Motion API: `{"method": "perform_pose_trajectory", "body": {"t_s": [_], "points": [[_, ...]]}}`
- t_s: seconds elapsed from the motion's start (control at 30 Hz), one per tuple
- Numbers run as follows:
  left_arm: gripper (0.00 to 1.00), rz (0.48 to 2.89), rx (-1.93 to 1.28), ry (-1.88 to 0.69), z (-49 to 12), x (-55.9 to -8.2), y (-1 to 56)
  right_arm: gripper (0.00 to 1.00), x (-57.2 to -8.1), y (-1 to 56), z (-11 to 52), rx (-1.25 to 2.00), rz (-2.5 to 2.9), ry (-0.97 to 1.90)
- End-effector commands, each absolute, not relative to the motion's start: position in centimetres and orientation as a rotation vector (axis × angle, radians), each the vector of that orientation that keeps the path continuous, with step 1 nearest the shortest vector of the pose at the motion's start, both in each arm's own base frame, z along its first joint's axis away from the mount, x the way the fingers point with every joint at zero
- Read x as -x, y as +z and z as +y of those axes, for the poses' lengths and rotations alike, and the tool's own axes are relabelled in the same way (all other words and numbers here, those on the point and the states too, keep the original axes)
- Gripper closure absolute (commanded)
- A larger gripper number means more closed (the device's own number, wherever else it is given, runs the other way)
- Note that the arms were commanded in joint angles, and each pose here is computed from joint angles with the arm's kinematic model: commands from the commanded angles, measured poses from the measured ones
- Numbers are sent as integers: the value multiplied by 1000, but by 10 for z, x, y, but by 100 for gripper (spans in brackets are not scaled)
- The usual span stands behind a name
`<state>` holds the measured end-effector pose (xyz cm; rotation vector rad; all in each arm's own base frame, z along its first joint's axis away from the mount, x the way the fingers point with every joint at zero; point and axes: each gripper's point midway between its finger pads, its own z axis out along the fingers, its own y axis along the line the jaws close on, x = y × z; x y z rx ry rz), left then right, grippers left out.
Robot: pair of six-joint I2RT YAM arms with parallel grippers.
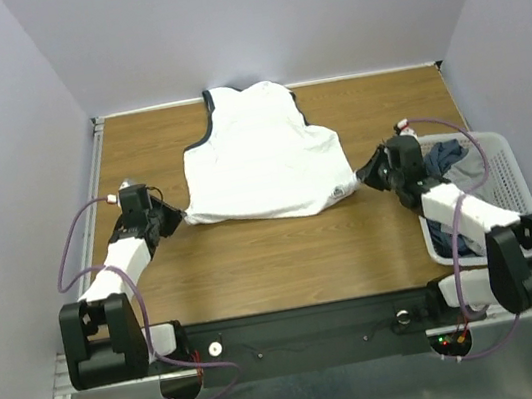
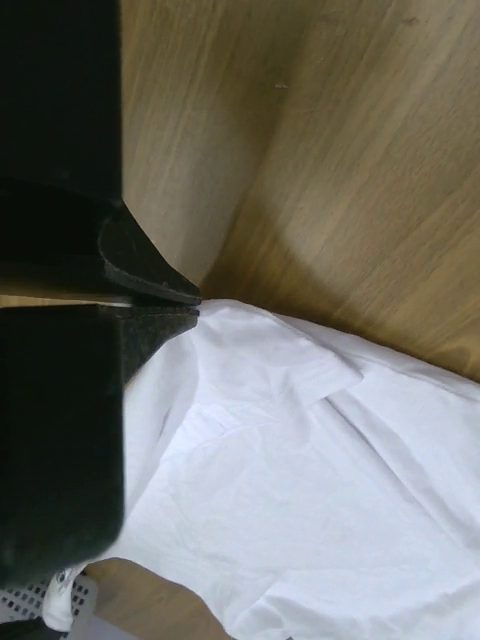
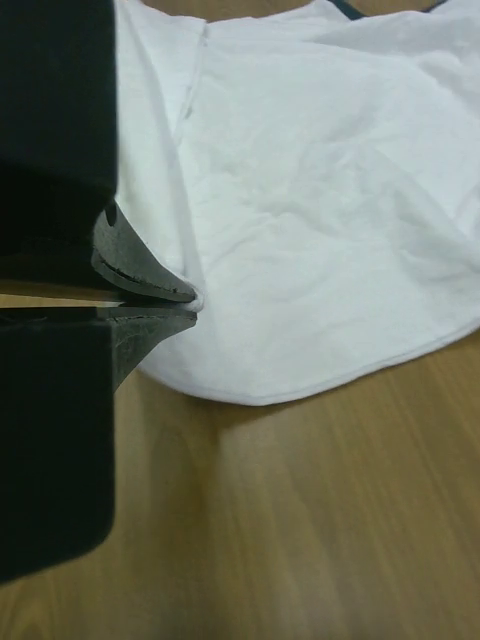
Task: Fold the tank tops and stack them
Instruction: Flatten the tank top out
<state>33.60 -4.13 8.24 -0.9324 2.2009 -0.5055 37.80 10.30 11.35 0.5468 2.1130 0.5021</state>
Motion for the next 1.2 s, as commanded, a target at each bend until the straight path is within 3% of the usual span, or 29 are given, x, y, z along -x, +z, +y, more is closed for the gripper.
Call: {"method": "perform_pose_trajectory", "body": {"t_s": [0.0,0.03,0.13,0.3,0.5,0.8,1.17], "points": [[77,2116,849,-606,-52,-336,102,99,-354,145,123,-525,1999,689],[65,2127,840,-612,-55,-332,99,91,-348,142,121,-531,2011,683],[54,2143,802,-602,-55,-325,101,77,-327,132,117,-542,2059,666],[49,2093,749,-468,-37,-329,134,59,-307,119,104,-577,2109,590],[48,2091,691,-393,-45,-352,157,46,-304,113,89,-617,2123,488],[47,2252,742,-315,-57,-403,106,43,-329,82,81,-645,2248,320],[47,2372,762,-276,-71,-414,61,44,-336,60,71,-701,2284,215]]}}
